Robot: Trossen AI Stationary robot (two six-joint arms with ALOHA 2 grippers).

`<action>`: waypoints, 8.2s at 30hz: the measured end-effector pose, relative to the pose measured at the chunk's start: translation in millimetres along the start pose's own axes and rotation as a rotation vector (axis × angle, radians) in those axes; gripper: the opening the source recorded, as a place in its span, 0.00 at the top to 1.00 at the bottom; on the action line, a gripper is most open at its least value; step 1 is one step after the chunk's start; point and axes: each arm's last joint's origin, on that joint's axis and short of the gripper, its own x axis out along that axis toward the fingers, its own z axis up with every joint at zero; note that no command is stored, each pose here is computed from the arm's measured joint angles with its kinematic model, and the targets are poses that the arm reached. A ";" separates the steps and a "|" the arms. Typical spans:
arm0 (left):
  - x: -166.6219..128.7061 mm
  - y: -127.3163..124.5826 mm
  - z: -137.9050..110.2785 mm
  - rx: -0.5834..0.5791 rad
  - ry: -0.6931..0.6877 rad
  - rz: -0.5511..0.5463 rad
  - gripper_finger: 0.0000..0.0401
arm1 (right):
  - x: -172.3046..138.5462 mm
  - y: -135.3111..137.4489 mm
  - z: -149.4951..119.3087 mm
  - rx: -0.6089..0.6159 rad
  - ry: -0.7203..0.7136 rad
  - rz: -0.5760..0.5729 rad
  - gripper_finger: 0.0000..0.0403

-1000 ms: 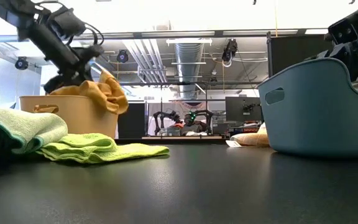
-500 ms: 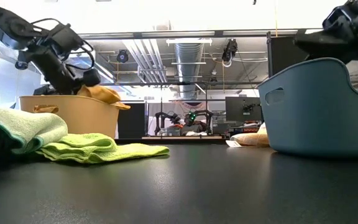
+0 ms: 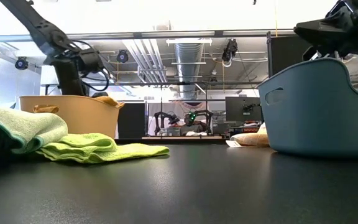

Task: Sort towels by color in basket
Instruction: Put the yellow microfiber cloth into the yellow bin, then put the light yellow microfiber cloth into the yellow bin

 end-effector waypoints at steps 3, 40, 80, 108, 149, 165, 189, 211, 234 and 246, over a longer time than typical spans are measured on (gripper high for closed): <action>-1.0 -5.5 4.4 0.056 0.061 -0.032 0.89 | 0.0 -0.5 0.1 0.002 -0.006 -0.018 0.97; -66.5 -58.5 9.7 0.269 -0.046 -0.267 0.61 | -0.1 -2.9 0.4 -0.060 -0.026 -0.098 0.97; -125.8 -28.1 1.9 0.354 0.118 -0.266 0.61 | -0.2 -4.2 -3.2 -0.050 0.012 -0.109 0.97; 29.3 -40.0 -8.8 0.191 0.107 -0.319 0.61 | 12.7 0.1 50.7 -0.204 0.196 -0.657 0.97; -136.9 -26.5 -56.2 0.842 -0.376 -1.094 0.34 | 112.7 -209.9 75.1 0.197 1.135 -1.557 0.57; -90.5 -12.4 -106.7 0.784 -0.393 -1.203 0.34 | 86.5 -206.1 41.2 0.386 1.263 -1.521 0.62; -95.7 -13.6 -106.9 0.730 -0.393 -1.252 0.34 | 228.4 -123.2 115.5 0.083 0.791 -0.796 0.98; -100.3 -15.3 -103.4 0.754 -0.485 -1.277 0.34 | 300.8 25.2 202.0 -0.108 0.321 -0.187 0.98; -102.5 -16.1 -101.8 0.757 -0.523 -1.288 0.34 | 275.8 4.5 77.1 -0.330 1.162 -0.922 0.97; -96.5 -30.2 -114.1 0.827 -0.402 -1.449 0.34 | 292.7 -83.5 6.0 -0.294 1.386 -1.069 0.74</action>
